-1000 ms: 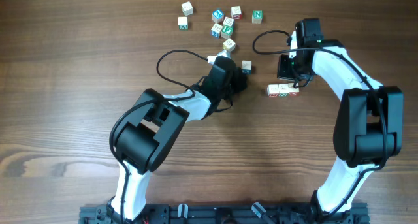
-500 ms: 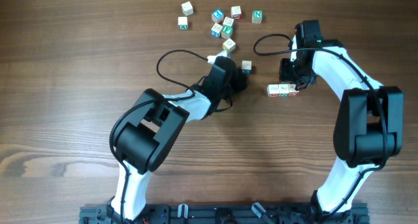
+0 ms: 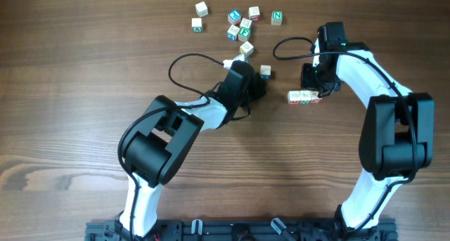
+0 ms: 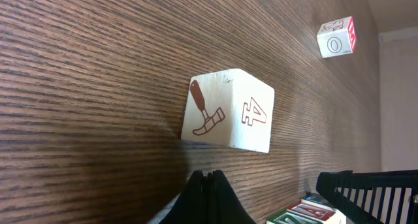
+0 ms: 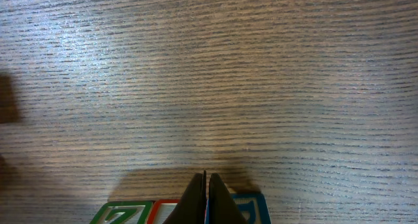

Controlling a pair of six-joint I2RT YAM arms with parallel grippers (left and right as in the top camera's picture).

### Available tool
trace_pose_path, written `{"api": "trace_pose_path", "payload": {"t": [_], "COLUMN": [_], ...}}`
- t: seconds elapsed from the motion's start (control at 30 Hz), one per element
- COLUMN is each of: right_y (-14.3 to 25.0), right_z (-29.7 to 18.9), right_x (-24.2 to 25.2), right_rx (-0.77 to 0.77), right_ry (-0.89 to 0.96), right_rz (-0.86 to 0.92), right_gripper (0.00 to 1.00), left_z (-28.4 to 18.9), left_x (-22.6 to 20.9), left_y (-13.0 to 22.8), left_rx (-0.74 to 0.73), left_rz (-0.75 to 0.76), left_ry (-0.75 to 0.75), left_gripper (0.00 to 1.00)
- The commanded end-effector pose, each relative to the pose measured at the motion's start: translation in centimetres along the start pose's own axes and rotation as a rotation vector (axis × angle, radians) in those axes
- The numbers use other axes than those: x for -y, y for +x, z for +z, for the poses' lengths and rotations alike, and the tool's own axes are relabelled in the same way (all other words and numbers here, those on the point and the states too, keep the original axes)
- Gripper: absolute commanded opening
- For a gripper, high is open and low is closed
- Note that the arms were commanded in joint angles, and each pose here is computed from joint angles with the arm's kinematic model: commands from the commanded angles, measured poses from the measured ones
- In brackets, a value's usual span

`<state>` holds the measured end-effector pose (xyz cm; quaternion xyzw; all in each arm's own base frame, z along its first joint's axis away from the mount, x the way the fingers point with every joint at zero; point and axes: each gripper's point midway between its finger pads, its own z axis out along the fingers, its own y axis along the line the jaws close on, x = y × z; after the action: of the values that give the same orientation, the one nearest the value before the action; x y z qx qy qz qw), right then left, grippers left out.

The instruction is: Form a horizontal line

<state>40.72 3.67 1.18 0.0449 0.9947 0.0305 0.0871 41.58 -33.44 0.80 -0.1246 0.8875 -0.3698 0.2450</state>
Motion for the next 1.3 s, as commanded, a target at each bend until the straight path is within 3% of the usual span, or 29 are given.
{"api": "trace_pose_path", "payload": {"t": [0.0,1.27], "right_y": [-0.39,-0.54], "right_z": [0.15,0.15], "right_x": [0.22,0.13], "right_rx": [0.004,0.010], "right_ry": [0.021,0.016], "right_rz": [-0.009,-0.009], "right_gripper": [0.05,0.05], "left_z": [-0.69,-0.69], "left_x": [1.02,1.02], "left_y": [-0.76,-0.76], "left_rx": [0.028,0.028], "left_rz": [0.031,0.031], "left_ry": [0.014,0.014], "left_gripper": [0.04,0.04]}}
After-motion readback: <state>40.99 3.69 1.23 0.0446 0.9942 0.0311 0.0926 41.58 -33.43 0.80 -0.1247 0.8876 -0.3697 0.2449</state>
